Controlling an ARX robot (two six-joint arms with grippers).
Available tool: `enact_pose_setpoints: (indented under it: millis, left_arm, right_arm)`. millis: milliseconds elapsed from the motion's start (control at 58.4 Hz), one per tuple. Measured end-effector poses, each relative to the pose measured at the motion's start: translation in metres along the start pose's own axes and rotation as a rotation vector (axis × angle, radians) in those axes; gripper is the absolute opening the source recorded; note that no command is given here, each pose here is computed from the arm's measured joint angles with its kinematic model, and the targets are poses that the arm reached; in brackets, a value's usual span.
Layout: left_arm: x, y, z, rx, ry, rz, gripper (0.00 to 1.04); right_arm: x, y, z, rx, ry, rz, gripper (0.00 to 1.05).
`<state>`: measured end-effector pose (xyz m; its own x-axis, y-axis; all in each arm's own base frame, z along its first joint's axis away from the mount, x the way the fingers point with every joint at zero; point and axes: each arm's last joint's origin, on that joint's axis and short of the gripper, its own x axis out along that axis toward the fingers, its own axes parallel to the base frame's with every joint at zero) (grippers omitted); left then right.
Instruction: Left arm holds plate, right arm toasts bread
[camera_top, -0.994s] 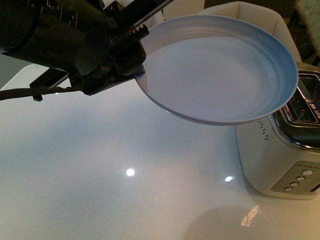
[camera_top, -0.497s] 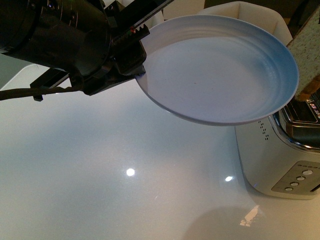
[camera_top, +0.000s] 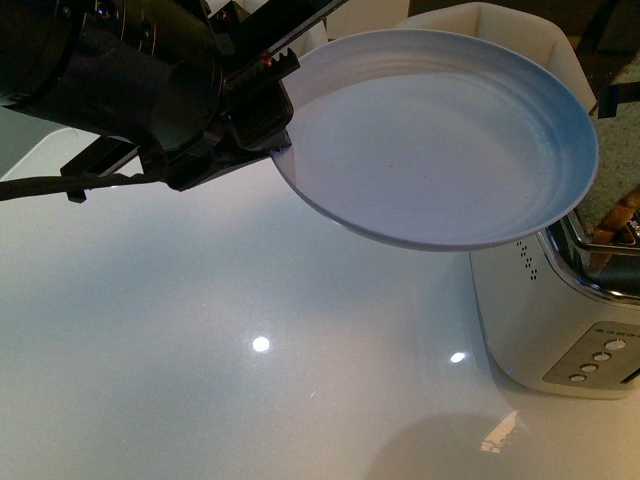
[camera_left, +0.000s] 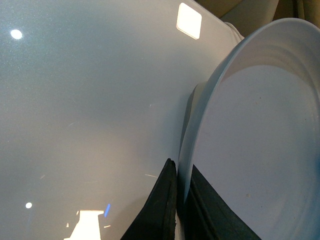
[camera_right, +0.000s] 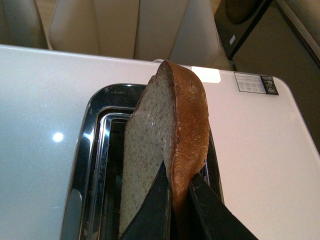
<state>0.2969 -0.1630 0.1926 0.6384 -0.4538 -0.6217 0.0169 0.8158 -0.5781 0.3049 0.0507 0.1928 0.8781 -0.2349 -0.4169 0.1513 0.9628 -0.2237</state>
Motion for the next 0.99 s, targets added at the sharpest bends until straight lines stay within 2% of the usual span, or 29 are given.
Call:
enact_pose_setpoints:
  millis: [274,480,788,994]
  left_arm:
    - [0.000,0.000,0.000,0.001,0.000,0.000,0.03]
    - [0.000,0.000,0.000,0.010,0.001,0.001,0.03]
    - [0.000,0.000,0.000,0.014,0.001,0.001,0.03]
    - [0.000,0.000,0.000,0.005,0.002,0.001,0.03]
  right_arm:
    - [0.013,0.017,-0.027,-0.052,0.059,0.053,0.03]
    - [0.019,0.020,-0.046,-0.034,0.102,0.052,0.04]
    - [0.018,0.012,-0.050,0.070,0.100,0.051,0.50]
    - [0.002,-0.005,-0.025,0.174,-0.004,0.084,0.79]
